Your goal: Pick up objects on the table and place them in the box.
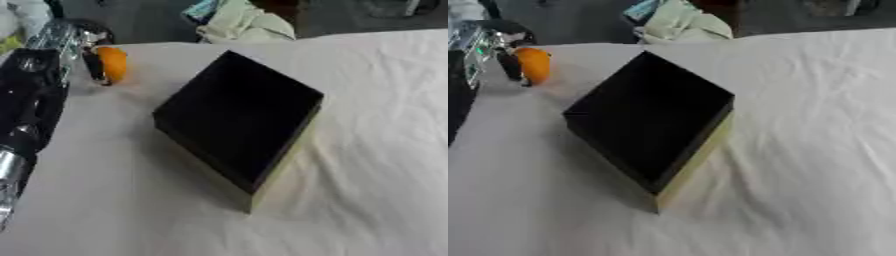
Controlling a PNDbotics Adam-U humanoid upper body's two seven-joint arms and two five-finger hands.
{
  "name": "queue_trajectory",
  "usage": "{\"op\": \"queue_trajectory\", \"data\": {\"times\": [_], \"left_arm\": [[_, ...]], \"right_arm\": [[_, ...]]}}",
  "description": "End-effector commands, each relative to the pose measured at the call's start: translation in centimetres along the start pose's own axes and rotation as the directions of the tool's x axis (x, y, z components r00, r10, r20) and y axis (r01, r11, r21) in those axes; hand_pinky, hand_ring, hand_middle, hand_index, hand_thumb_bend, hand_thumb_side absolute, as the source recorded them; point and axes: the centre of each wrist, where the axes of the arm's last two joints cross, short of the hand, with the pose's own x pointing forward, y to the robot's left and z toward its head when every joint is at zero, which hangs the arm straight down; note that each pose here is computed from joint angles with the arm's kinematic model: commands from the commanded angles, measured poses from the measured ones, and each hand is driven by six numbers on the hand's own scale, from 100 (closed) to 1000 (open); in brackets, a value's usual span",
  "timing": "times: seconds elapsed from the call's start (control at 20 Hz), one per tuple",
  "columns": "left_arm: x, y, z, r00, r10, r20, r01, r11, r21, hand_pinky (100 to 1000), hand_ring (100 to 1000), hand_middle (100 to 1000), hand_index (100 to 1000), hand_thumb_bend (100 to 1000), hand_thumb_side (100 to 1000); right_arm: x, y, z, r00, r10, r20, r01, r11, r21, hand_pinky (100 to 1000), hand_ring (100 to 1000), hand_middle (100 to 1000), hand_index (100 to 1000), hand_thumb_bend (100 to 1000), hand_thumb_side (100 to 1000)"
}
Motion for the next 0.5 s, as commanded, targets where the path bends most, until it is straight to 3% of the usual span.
{"op": "queue_trajectory", "data": {"times": [0.05,0.5], "left_arm": [[-0.7,1.0,0.3,0.999,0.011,-0.034,-0.010,0.999,0.046,669,752,818,854,488,100],[-0.3,0.0,-0.1,0.999,-0.001,-0.041,0.002,1.000,0.025,550,670,749,785,403,100]], "right_arm": [[0.6,-0.2,-0.7,0.999,-0.007,0.031,0.007,1.000,-0.010,770,747,729,857,317,1000],[0.6,-0.2,-0.6,1.000,-0.010,0.026,0.011,1.000,-0.017,771,748,728,857,320,1000]]}}
